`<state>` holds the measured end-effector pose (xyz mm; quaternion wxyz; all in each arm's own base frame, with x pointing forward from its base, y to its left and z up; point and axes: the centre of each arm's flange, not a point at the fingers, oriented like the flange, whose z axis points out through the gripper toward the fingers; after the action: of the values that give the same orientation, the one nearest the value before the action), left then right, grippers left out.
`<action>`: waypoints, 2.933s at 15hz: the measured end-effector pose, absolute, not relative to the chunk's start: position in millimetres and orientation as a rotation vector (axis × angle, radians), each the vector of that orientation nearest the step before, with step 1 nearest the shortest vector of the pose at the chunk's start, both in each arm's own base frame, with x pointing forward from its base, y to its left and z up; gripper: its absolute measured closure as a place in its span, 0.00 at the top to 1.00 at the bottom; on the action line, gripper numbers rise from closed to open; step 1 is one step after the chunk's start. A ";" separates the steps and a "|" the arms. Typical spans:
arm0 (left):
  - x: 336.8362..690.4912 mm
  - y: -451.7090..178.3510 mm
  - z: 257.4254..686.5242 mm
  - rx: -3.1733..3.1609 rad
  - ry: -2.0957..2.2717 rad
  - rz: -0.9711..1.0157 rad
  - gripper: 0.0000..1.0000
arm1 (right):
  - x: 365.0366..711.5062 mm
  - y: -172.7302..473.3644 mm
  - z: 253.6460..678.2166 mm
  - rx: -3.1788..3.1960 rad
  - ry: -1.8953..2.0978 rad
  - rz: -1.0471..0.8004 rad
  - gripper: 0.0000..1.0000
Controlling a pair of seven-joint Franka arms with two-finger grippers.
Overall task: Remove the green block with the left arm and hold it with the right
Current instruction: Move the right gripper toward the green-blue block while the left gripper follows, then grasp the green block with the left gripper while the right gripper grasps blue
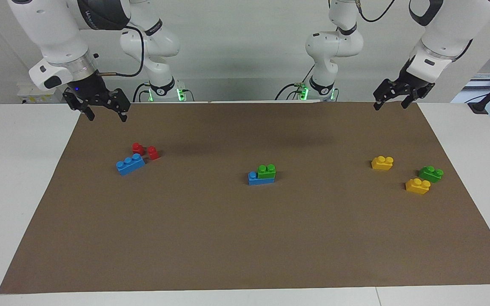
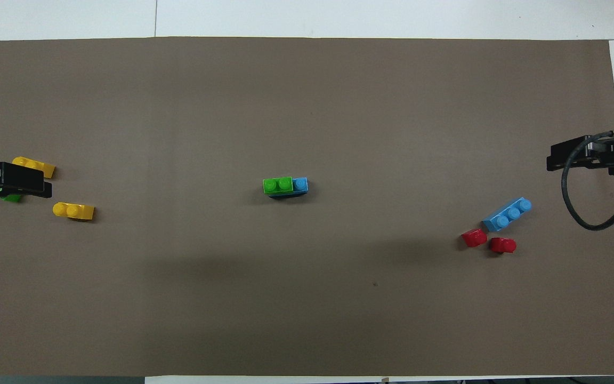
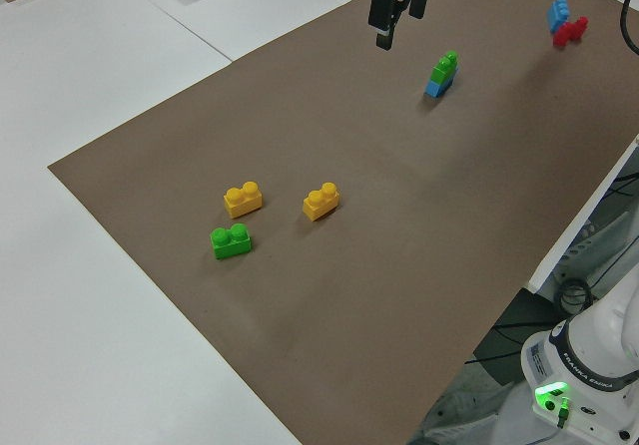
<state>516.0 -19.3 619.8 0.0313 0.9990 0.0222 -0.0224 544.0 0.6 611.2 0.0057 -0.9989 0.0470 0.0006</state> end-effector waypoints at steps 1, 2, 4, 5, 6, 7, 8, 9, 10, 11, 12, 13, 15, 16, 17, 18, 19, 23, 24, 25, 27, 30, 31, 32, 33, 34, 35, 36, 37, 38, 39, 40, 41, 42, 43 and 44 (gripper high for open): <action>516.0 -19.3 619.8 3.077 0.068 -0.069 1.00 | 544.0 0.6 611.2 -3.127 0.147 0.002 1.00; 516.0 -19.3 619.8 3.077 0.068 -0.069 1.00 | 544.0 0.6 611.1 -3.127 0.147 0.002 1.00; 516.0 -19.3 619.8 3.077 0.068 -0.069 1.00 | 544.0 1.6 611.0 -3.127 0.149 0.003 1.00; 516.0 -19.3 619.8 3.077 0.068 -0.069 1.00 | 543.9 2.9 610.4 -3.125 0.184 0.005 1.00; 516.0 -19.3 619.8 3.077 0.068 -0.069 1.00 | 543.8 5.1 608.5 -3.119 0.272 0.011 1.00; 516.0 -19.3 619.8 3.077 0.068 -0.069 1.00 | 544.3 9.7 605.6 -3.101 0.397 0.013 1.00; 516.0 -19.3 619.8 3.077 0.068 -0.069 1.00 | 545.8 18.2 601.9 -3.062 0.545 0.007 1.00; 516.1 -19.3 619.8 3.077 0.068 -0.069 1.00 | 547.2 31.0 596.9 -3.005 0.700 0.010 1.00; 516.1 -19.3 619.9 3.077 0.068 -0.068 1.00 | 548.6 46.3 591.7 -2.944 0.846 0.016 1.00; 516.2 -19.3 619.9 3.077 0.068 -0.067 1.00 | 550.4 64.5 585.4 -2.877 0.994 0.022 1.00; 516.4 -19.3 620.0 3.077 0.070 -0.064 1.00 | 552.2 83.9 577.6 -2.806 1.126 0.035 1.00; 516.7 -19.5 619.3 3.077 0.091 -0.061 1.00 | 554.5 103.0 568.0 -2.718 1.259 0.066 1.00; 518.1 -25.8 614.3 3.072 0.224 -0.034 1.00 | 564.1 130.4 546.3 -2.489 1.525 0.160 1.00; 518.0 -36.7 609.0 3.064 0.307 -0.011 1.00 | 571.1 138.9 533.6 -2.382 1.623 0.201 1.00; 516.0 -52.9 602.2 3.053 0.389 0.007 1.00 | 577.8 146.9 519.0 -2.295 1.696 0.226 1.00; 512.0 -72.3 594.7 3.039 0.475 0.017 1.00 | 582.8 158.2 502.0 -2.220 1.755 0.241 1.00; 506.8 -94.2 586.5 3.020 0.570 0.023 1.00 | 585.2 173.0 483.3 -2.159 1.800 0.250 1.00; 481.9 -189.7 549.2 2.885 0.985 0.038 1.00 | 577.6 232.8 412.6 -2.058 1.850 0.325 1.00; 474.3 -210.3 540.5 2.835 1.099 0.039 1.00 | 575.1 242.2 399.8 -2.050 1.856 0.353 1.00; 467.5 -229.0 532.6 2.772 1.223 0.038 1.00 | 573.5 249.2 387.7 -2.045 1.864 0.378 1.00; 458.6 -264.1 513.5 2.640 1.463 0.025 1.00 | 571.2 263.0 365.4 -2.046 1.873 0.409 1.00; 460.6 -307.5 472.7 2.469 1.744 0.054 1.00 | 564.4 289.2 334.9 -2.080 1.860 0.407 1.00; 463.9 -316.7 459.4 2.406 1.834 0.055 1.00 | 561.8 297.1 326.3 -2.090 1.855 0.404 1.00; 467.8 -322.9 448.9 2.346 1.917 0.050 1.00 | 560.3 302.4 319.6 -2.096 1.851 0.400 1.00; 473.1 -327.9 440.1 2.278 2.008 0.045 1.00 | 559.2 306.6 314.3 -2.101 1.849 0.398 0.99; 479.9 -332.2 433.0 2.201 2.097 0.048 1.00 | 558.0 311.5 310.5 -2.102 1.845 0.394 1.00; 487.6 -336.6 427.4 2.114 2.177 0.051 1.00 | 556.9 316.9 307.4 -2.093 1.841 0.388 1.00; 494.2 -340.3 422.9 2.036 2.237 0.053 1.00 | 555.6 322.4 304.0 -2.079 1.840 0.385 1.00; 499.0 -343.0 418.6 1.980 2.279 0.052 1.00 | 553.8 328.4 300.0 -2.071 1.836 0.380 1.00; 502.4 -344.8 414.0 1.944 2.305 0.051 1.00 | 551.9 334.2 296.0 -2.069 1.830 0.370 0.99; 505.5 -346.4 408.6 1.922 2.322 0.052 1.00 | 549.9 339.6 291.8 -2.072 1.824 0.362 1.00; 509.3 -348.4 402.9 1.911 2.330 0.057 1.00 | 548.1 344.4 287.7 -2.079 1.819 0.361 1.00; 514.3 -351.2 397.0 1.909 2.335 0.065 1.00 | 546.0 350.4 284.6 -2.085 1.811 0.358 1.00; 519.5 -354.4 391.1 1.908 2.338 0.072 1.00 | 544.7 355.7 282.6 -2.086 1.802 0.349 1.00; 524.4 -357.5 385.5 1.907 2.337 0.075 1.00 | 543.9 358.8 280.6 -2.086 1.797 0.340 0.93; 528.2 -360.0 380.2 1.907 2.333 0.078 1.00 | 543.5 360.1 278.7 -2.085 1.796 0.335 0.82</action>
<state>528.2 -360.0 380.2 0.0637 0.6315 0.7724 0.0259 543.5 360.1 278.7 0.1838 -0.7393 0.6368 0.1189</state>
